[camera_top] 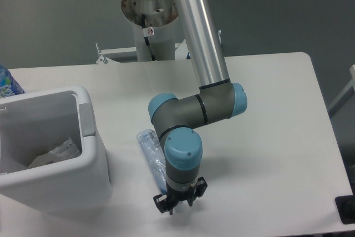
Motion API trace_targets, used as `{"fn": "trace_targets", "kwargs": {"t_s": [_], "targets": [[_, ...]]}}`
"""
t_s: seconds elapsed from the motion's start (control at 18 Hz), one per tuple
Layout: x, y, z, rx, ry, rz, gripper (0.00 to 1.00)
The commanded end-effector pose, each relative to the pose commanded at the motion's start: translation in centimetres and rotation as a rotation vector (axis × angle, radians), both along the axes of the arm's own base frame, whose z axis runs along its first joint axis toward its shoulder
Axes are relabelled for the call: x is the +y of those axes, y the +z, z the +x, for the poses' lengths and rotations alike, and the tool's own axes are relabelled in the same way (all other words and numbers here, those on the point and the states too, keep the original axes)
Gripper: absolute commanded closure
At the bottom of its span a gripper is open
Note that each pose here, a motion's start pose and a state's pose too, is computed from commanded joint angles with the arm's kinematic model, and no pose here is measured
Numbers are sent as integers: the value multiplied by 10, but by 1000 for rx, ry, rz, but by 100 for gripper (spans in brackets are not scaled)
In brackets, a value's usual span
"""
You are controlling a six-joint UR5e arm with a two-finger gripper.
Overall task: Place the trash in the trash can
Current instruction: 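Lower the gripper around the bottle's cap end and close on it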
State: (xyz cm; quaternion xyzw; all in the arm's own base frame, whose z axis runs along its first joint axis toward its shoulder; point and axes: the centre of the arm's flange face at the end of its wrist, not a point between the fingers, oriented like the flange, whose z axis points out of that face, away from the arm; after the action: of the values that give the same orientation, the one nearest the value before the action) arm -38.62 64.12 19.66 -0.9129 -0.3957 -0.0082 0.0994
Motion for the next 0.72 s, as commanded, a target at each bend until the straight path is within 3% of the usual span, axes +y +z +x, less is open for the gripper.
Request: {"fn": "trace_targets", "kwargs": {"t_s": [0.72], "targets": [[-2, -1, 3, -1, -6, -5, 43]]}}
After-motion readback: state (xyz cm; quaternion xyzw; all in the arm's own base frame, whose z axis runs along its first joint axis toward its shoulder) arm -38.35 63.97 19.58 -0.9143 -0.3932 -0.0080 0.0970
